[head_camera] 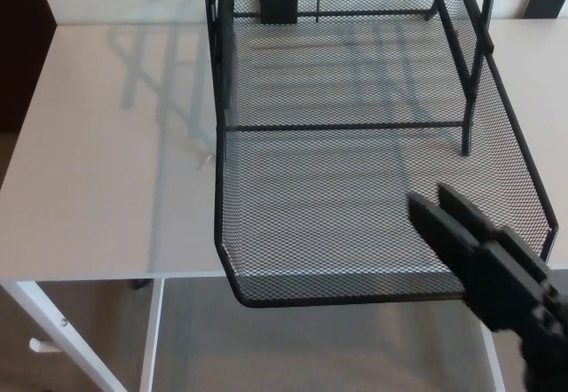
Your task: The robot walk towards a table in front and then pushes a layer of a file tray back to its original position using its right hand
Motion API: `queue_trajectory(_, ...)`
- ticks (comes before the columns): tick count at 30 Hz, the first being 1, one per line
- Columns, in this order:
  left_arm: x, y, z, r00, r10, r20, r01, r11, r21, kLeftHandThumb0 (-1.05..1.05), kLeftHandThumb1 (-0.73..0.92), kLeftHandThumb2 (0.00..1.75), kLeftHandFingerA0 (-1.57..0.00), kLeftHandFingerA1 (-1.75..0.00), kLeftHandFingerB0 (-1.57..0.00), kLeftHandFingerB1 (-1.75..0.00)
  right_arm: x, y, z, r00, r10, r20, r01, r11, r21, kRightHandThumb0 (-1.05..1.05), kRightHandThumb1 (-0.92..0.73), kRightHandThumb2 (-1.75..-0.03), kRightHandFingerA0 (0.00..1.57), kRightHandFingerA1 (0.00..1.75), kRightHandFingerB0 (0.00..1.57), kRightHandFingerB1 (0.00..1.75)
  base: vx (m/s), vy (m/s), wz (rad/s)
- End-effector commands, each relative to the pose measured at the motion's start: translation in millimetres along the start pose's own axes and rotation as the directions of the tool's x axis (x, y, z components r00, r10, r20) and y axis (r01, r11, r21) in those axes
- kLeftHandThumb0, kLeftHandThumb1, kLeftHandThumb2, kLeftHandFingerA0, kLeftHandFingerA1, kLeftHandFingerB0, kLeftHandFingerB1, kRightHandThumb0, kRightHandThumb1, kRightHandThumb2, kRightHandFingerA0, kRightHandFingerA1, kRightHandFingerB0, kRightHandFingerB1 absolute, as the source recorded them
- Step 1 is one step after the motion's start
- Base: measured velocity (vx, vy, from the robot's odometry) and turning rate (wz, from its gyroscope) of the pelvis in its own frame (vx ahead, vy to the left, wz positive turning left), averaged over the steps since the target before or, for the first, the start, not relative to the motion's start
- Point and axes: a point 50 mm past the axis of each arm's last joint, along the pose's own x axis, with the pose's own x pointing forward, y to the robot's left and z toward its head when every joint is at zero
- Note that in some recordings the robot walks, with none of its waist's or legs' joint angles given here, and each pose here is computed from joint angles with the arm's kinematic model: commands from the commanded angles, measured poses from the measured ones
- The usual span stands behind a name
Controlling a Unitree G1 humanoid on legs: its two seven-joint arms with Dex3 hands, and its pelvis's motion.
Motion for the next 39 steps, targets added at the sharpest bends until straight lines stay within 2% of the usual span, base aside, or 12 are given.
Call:
queue_trajectory(1,1,6,8,1.000,-0.018,0.009,0.017,0.996,0.093,-0.04,0.53,0.92,-0.36,-0.58,-0.18,-0.49,52,43,-39,0.964,0.199,-0.176,-0.266,0.733,-0.626,-0.47,-0.42,-0.71,0.00,0.00,0.00,0.11,0.00,0.000,0.00)
queue_trajectory(2,2,7,7,1.000,-0.025,0.010,0.024,0.995,0.092,-0.05,0.53,0.93,-0.35,-0.58,-0.18,-0.49,54,44,-42,0.964,0.199,-0.177,-0.266,0.727,-0.633,-0.51,-0.28,-0.69,0.00,0.13,0.00,0.15,0.00,0.000,0.00)
queue_trajectory(3,2,7,7,1.000,-0.030,0.008,0.029,0.995,0.093,-0.06,0.54,0.93,-0.34,-0.58,-0.17,-0.49,56,46,-45,0.962,0.201,-0.186,-0.274,0.719,-0.639,-0.55,-0.27,-0.66,0.00,0.07,0.00,0.10,0.00,0.000,0.00)
queue_trajectory(6,0,5,10,1.000,-0.026,0.002,0.026,0.995,0.093,-0.06,0.55,0.93,-0.34,-0.57,-0.16,-0.48,64,51,-54,0.952,0.215,-0.219,-0.306,0.687,-0.658,-0.59,-0.31,-0.68,0.00,0.06,0.00,0.08,0.00,0.000,0.00)
queue_trajectory(12,-1,2,15,1.000,-0.022,0.009,0.021,0.995,0.102,-0.07,0.54,0.93,-0.35,-0.58,-0.17,-0.49,75,54,-62,0.946,0.216,-0.243,-0.325,0.648,-0.689,-0.57,-0.30,-0.69,0.00,0.09,0.00,0.11,0.00,0.000,0.00)
queue_trajectory(13,-1,2,15,1.000,-0.022,0.009,0.021,0.995,0.101,-0.07,0.54,0.93,-0.36,-0.58,-0.17,-0.49,76,55,-62,0.947,0.213,-0.241,-0.321,0.648,-0.691,-0.53,-0.46,-0.73,0.00,0.00,0.00,0.09,0.00,0.000,0.00)
queue_trajectory(16,-1,1,15,1.000,-0.027,0.010,0.026,0.995,0.098,-0.07,0.53,0.93,-0.36,-0.58,-0.17,-0.49,82,58,-67,0.948,0.209,-0.239,-0.318,0.634,-0.705,-0.44,-0.48,-0.75,0.00,0.00,0.00,0.06,0.00,0.000,0.00)
queue_trajectory(22,-1,0,17,0.999,-0.032,0.016,0.030,0.993,0.113,-0.08,0.53,0.93,-0.37,-0.59,-0.17,-0.49,92,63,-77,0.948,0.188,-0.256,-0.316,0.628,-0.711,-0.51,-0.45,-0.73,0.00,0.00,0.00,0.06,0.00,0.000,0.00)
queue_trajectory(23,0,1,17,0.999,-0.030,0.015,0.029,0.993,0.114,-0.08,0.52,0.92,-0.38,-0.59,-0.18,-0.49,93,63,-78,0.948,0.187,-0.259,-0.318,0.626,-0.711,-0.46,-0.53,-0.56,0.00,0.00,0.00,0.05,0.00,0.000,0.00)
queue_trajectory(24,1,1,17,0.999,-0.028,0.016,0.026,0.993,0.116,-0.08,0.53,0.92,-0.38,-0.59,-0.18,-0.49,94,64,-80,0.946,0.186,-0.267,-0.323,0.625,-0.711,-0.58,-0.29,-0.67,0.00,0.07,0.00,0.07,0.00,0.000,0.00)
queue_trajectory(26,0,0,18,0.999,-0.027,0.020,0.025,0.993,0.114,-0.08,0.53,0.92,-0.38,-0.59,-0.18,-0.49,96,64,-83,0.946,0.179,-0.272,-0.323,0.621,-0.714,-0.65,-0.31,-0.66,0.00,0.00,0.00,0.00,0.00,0.000,0.00)
queue_trajectory(39,3,0,23,0.999,-0.028,0.027,0.024,0.993,0.120,-0.07,0.52,0.92,-0.37,-0.58,-0.18,-0.49,105,67,-97,0.916,0.179,-0.359,-0.394,0.572,-0.719,-0.75,-0.42,-0.75,0.00,0.00,0.00,0.00,0.00,0.000,0.00)
